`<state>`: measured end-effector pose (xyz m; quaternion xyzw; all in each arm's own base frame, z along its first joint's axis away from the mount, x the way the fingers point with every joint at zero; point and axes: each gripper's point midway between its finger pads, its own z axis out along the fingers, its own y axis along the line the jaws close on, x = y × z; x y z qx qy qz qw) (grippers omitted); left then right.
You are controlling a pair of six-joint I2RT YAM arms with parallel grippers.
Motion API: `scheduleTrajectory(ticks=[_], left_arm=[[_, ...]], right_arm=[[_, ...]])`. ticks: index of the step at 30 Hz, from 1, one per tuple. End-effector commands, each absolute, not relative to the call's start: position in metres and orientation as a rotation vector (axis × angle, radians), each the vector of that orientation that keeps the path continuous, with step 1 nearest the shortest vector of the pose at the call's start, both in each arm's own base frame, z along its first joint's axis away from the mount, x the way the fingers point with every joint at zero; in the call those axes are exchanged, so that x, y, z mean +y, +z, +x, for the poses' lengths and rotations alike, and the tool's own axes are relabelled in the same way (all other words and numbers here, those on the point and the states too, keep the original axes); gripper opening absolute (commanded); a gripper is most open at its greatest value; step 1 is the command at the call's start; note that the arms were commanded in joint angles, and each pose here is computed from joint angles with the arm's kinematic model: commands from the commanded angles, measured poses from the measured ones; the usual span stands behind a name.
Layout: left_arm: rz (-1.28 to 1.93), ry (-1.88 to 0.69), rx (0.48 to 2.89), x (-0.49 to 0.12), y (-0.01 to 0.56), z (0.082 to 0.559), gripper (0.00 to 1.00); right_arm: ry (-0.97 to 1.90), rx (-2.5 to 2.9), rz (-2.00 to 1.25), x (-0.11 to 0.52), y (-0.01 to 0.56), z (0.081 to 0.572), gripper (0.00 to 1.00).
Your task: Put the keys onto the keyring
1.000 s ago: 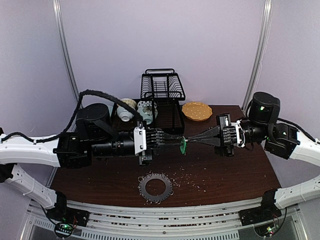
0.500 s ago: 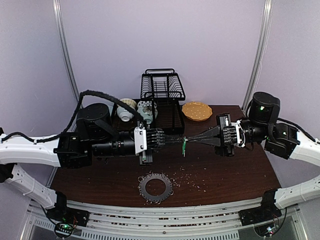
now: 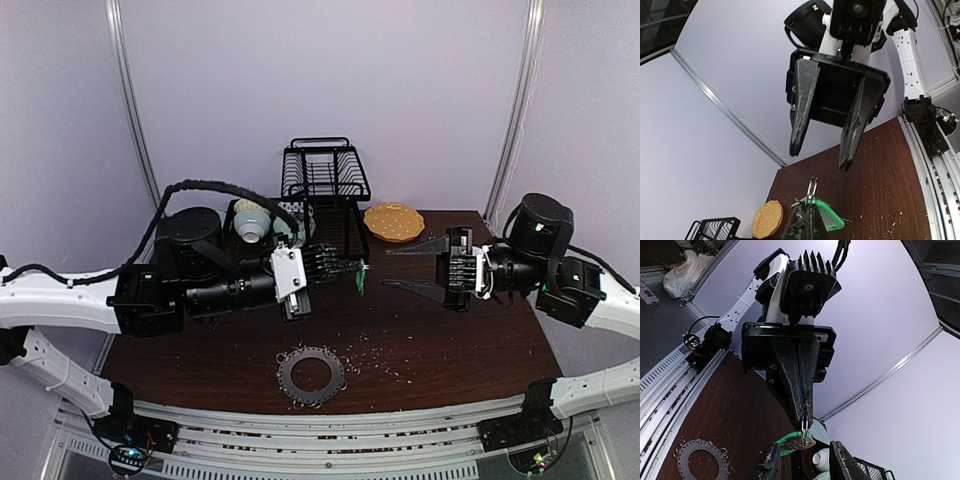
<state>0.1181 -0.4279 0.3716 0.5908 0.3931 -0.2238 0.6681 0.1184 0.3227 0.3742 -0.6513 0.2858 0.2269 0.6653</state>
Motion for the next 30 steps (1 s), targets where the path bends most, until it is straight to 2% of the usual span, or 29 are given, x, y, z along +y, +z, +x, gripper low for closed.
scheduleTrajectory(ticks=[1, 6, 30], left_arm=[[1.255, -0.383, 0.941, -0.420, 0.389, 0.134, 0.00], [1.227, -0.278, 0.961, -0.418, 0.393, 0.142, 0.00], [1.259, -0.366, 0.922, -0.423, 0.392, 0.128, 0.00]], right_arm=[[0.403, 0.575, -1.420, 0.319, 0.390, 0.123, 0.35], [0.330, 0.532, -1.478, 0.336, 0.378, 0.119, 0.35], [0.371, 0.540, -1.468, 0.342, 0.378, 0.118, 0.33]])
